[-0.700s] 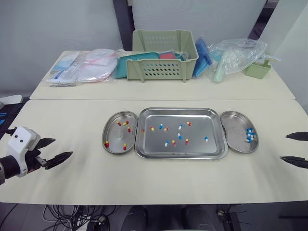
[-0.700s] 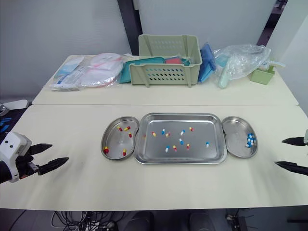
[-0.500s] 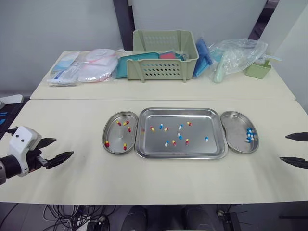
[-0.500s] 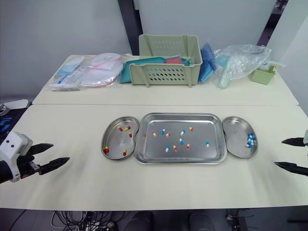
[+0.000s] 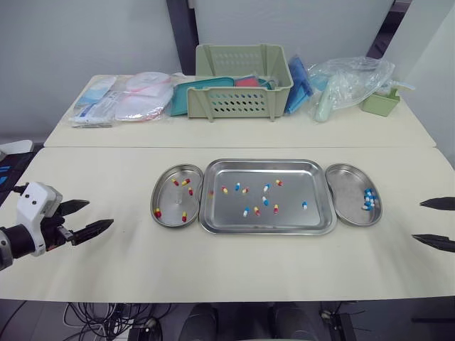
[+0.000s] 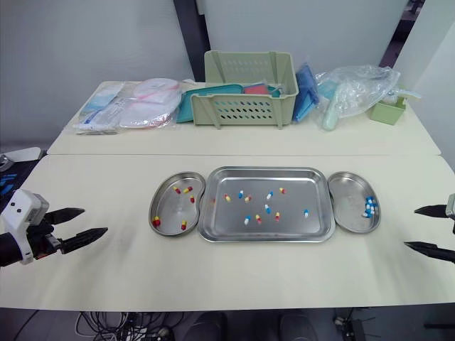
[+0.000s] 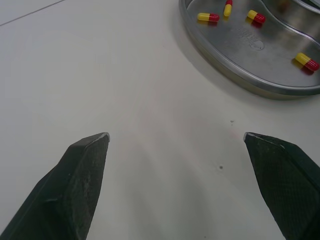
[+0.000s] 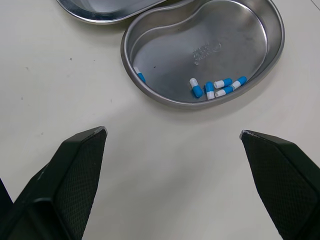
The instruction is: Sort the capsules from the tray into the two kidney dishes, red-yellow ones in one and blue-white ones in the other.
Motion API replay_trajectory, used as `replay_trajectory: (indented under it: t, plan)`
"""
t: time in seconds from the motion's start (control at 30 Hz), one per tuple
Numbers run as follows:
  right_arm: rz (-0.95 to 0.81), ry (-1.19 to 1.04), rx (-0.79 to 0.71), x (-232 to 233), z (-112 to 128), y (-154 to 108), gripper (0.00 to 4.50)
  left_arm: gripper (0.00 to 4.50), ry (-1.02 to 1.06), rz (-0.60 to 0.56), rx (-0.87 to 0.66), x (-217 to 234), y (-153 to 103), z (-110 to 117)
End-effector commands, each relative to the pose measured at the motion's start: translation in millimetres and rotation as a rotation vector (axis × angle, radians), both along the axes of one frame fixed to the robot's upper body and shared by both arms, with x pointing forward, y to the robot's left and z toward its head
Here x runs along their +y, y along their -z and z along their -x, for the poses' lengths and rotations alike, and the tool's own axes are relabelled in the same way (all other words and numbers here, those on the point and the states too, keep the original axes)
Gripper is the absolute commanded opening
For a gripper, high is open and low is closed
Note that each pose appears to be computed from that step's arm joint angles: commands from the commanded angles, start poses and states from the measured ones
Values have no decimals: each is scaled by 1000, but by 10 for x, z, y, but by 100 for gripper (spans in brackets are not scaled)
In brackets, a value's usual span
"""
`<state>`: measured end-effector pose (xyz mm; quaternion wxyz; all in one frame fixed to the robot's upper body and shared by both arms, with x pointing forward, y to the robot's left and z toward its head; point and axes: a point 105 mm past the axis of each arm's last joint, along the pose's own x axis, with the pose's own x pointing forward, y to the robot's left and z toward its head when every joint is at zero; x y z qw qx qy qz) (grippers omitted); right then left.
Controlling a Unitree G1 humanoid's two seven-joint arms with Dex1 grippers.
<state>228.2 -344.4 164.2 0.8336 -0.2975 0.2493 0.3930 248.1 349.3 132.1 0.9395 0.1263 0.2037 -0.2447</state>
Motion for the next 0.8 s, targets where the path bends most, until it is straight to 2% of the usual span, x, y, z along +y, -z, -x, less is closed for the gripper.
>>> replay_trajectory:
  t: [0.03,0.4,0.53,0.8]
  plan:
    - [21,-4,-69,-20,-25,-118,450,446,1,6,-43,30,-141,6]
    - [14,51,-59,-97,-3,-112,450,446,-24,-9,-40,106,-142,-28]
    - [-6,111,-26,-192,65,-97,450,446,-1,-17,13,128,-89,30]
    - [12,141,-55,-277,125,-98,450,446,-3,-21,9,176,-59,49]
